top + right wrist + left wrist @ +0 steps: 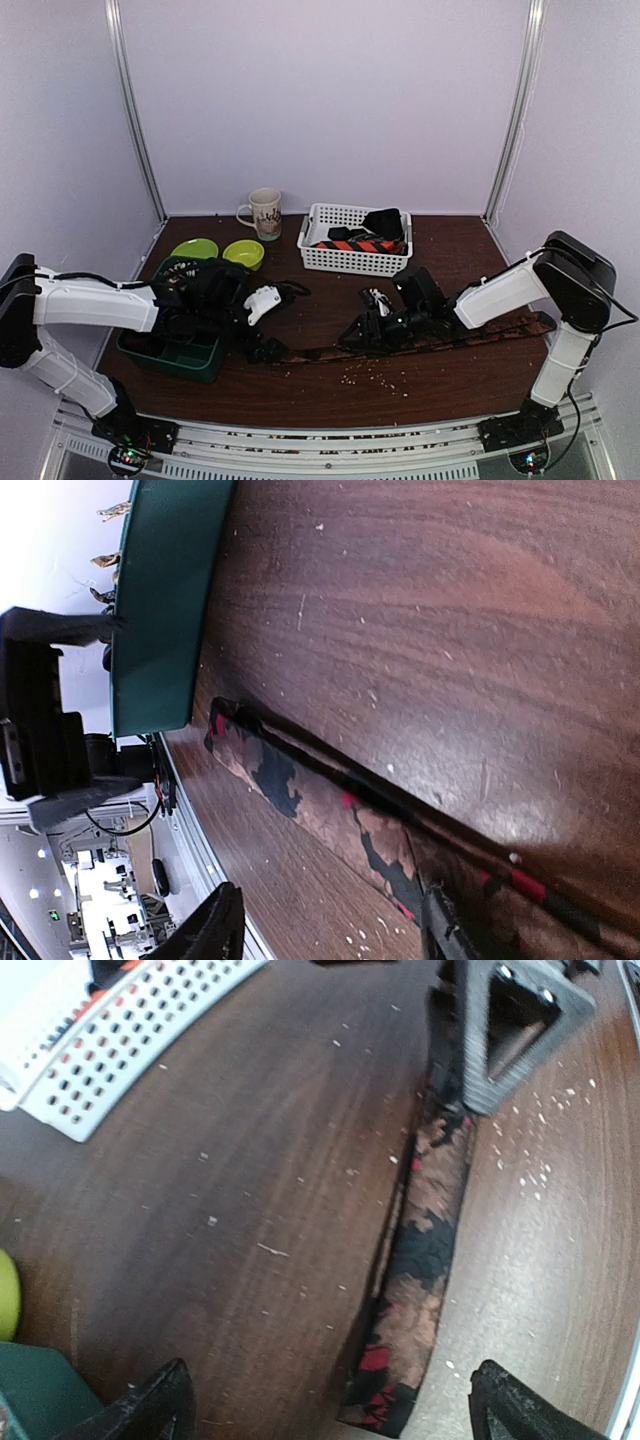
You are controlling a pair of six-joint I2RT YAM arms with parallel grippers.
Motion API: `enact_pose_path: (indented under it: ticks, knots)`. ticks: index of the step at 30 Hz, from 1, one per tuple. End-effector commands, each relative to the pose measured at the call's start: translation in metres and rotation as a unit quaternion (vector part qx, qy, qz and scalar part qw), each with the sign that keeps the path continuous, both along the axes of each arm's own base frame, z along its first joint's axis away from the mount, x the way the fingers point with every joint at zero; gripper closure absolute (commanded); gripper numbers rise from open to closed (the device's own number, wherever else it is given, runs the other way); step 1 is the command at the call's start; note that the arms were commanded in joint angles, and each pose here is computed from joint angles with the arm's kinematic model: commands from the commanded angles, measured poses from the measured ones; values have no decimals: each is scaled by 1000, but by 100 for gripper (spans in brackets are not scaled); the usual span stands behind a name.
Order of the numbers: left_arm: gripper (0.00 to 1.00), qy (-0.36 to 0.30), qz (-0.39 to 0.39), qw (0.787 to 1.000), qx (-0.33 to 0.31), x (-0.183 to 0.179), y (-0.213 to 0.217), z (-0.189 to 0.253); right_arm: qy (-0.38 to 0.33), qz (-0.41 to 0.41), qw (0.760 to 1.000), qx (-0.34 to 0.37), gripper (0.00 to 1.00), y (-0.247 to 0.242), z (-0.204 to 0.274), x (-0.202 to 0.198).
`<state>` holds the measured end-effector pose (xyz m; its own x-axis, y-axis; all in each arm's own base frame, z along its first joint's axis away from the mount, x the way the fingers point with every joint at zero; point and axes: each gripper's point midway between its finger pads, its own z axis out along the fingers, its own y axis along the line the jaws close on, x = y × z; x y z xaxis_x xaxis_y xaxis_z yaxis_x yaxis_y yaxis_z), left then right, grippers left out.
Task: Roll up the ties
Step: Move the tie to the center of the board.
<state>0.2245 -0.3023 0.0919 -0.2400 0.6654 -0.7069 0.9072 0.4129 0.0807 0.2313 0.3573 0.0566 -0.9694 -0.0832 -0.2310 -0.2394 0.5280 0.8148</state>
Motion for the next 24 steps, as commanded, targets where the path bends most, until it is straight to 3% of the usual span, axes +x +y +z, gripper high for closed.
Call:
enact_pose_path:
  ticks: [1,9,18,24]
  knots:
    - [2,-78,60,993,-62,31,-3,51,-15,-11,999,26,40,0,14,3]
    - [2,-148,151,967,-140,50,17,110,29,-34,999,-16,43,-30,-35,3]
    - [2,-127,184,956,-190,55,17,126,55,-53,995,-60,44,-78,-61,-10]
    - [2,-148,210,935,-246,55,27,139,56,-83,993,-59,44,-111,-60,-5]
